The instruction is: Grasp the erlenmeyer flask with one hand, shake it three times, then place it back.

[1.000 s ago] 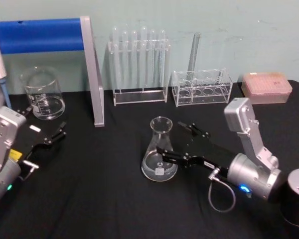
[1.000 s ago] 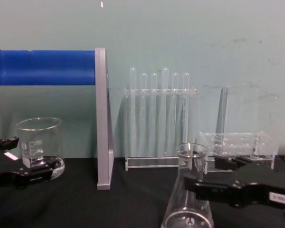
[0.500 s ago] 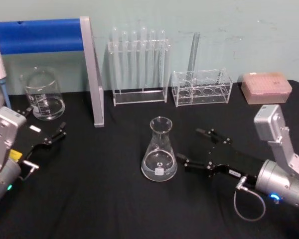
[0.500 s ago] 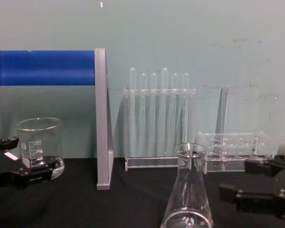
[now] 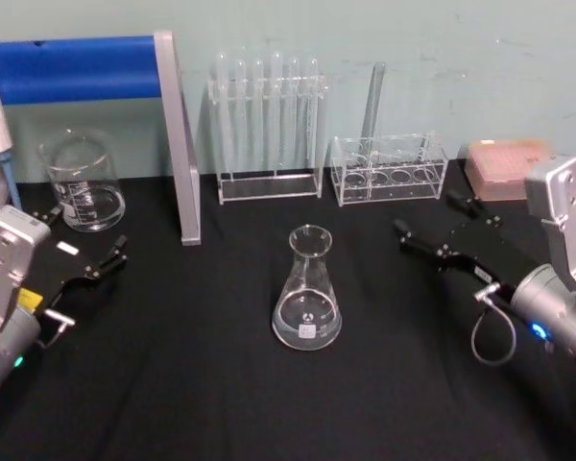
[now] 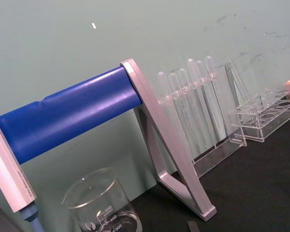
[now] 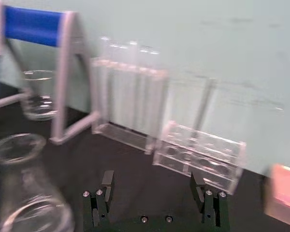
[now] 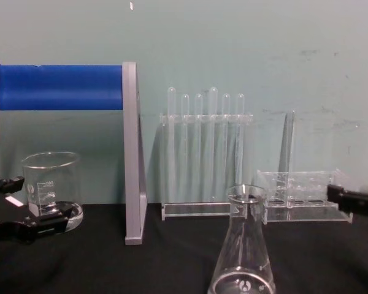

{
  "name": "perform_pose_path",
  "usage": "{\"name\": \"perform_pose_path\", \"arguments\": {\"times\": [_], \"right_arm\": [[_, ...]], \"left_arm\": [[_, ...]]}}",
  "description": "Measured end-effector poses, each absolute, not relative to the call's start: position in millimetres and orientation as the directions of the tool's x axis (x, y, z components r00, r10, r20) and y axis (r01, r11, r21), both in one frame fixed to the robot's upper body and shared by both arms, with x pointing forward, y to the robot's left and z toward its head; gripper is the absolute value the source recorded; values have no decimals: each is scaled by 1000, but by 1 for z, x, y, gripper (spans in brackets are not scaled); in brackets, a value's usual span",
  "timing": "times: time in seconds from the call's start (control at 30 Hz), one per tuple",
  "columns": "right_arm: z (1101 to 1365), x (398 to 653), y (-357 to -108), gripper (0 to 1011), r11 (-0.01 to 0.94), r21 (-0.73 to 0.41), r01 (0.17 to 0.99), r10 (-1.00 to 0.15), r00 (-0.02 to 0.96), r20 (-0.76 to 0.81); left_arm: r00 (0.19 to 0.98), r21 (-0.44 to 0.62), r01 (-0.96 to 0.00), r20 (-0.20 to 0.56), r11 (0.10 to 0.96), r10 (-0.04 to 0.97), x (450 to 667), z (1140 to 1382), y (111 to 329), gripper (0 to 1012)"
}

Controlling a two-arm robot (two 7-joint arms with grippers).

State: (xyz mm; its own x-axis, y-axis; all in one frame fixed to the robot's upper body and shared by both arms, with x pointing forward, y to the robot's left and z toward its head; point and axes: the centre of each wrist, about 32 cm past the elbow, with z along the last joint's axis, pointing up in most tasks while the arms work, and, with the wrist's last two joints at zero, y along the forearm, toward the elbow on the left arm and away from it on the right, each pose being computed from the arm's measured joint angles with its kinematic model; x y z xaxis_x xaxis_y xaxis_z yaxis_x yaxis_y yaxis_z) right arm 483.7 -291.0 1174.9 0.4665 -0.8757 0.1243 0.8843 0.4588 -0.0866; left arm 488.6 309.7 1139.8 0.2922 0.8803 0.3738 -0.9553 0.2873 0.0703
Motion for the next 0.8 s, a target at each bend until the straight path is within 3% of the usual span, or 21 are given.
{"name": "perform_pose_path", "arguments": {"times": [0.43,0.8], "right_arm": [[1155,504,-270,1000,231,-40,972,-963,235,129],[1134,506,-255,1000,188,0,982,-945,181,272]], "left_arm": [[292,70,-955,374,287,880,489,1140,310,1001],[292,70,-955,374,287,880,489,1140,310,1001]]}}
